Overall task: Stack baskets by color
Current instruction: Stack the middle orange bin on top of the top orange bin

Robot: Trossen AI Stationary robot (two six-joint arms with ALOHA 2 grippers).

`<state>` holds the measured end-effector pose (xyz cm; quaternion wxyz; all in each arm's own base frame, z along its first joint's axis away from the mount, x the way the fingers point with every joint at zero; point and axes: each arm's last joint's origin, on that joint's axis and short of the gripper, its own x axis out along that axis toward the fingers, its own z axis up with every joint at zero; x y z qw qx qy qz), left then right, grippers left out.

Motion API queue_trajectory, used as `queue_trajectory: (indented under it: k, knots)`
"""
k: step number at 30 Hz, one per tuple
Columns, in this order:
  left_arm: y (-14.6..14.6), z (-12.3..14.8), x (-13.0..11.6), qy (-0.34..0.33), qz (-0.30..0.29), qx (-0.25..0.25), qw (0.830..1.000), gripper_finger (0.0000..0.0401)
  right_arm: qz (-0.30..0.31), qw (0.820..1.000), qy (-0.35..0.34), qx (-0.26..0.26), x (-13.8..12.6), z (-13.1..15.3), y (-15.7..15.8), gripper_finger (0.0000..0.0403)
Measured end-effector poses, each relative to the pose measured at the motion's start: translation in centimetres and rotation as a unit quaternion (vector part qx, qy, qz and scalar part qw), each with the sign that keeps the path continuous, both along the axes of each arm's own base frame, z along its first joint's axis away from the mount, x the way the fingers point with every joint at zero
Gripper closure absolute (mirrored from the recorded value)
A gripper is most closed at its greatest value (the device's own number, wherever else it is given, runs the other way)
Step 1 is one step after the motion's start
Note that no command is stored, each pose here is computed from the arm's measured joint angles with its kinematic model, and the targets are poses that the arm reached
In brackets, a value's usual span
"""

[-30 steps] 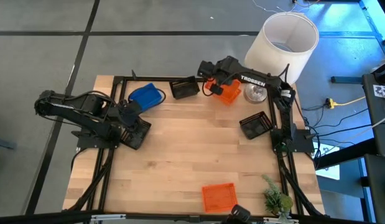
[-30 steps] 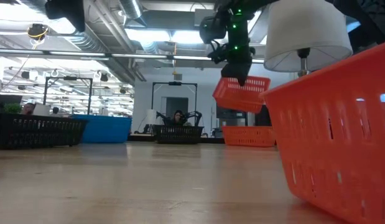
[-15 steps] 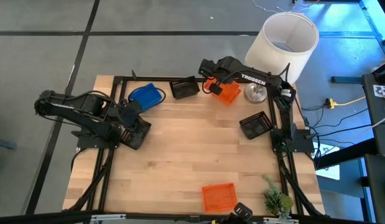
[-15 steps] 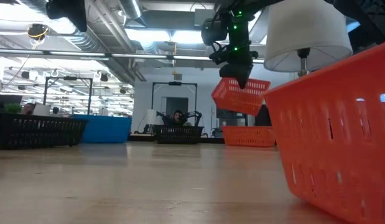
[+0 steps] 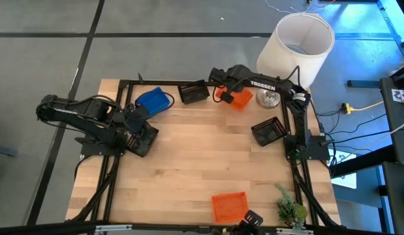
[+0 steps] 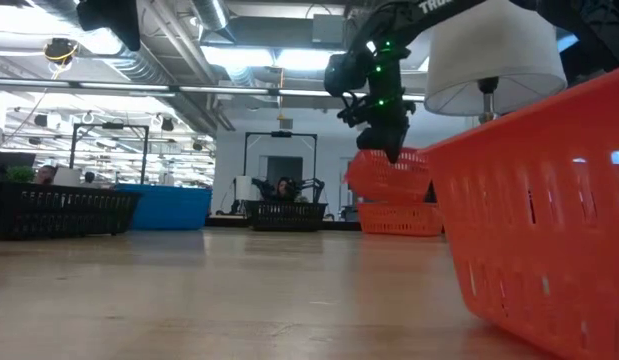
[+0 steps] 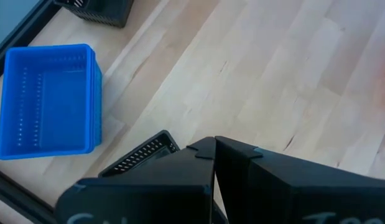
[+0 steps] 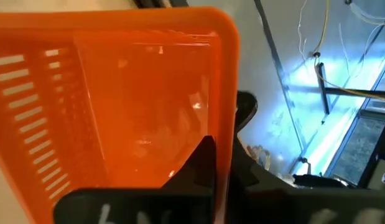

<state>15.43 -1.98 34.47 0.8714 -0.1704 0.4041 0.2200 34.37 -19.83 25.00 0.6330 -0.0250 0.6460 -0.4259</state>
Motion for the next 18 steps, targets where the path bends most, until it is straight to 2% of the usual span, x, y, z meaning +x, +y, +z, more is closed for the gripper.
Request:
queue_trajectory:
  k: [4, 8, 18]
  knots:
    - [0.0, 0.0, 0.0, 0.0, 0.0, 0.0, 1.0, 0.0401, 0.002, 1.0, 0.005, 0.001, -0.3, 0.0, -0.6, 0.0403]
    - [0.0, 0.0, 0.0, 0.0, 0.0, 0.0, 1.0, 0.0401, 0.003, 1.0, -0.001, 0.024, -0.6, -0.1, -1.2, 0.0403]
    - [0.0, 0.0, 0.0, 0.0, 0.0, 0.0, 1.0, 0.0401, 0.016, 0.998, 0.006, 0.054, -0.9, -0.2, -1.1, 0.0403]
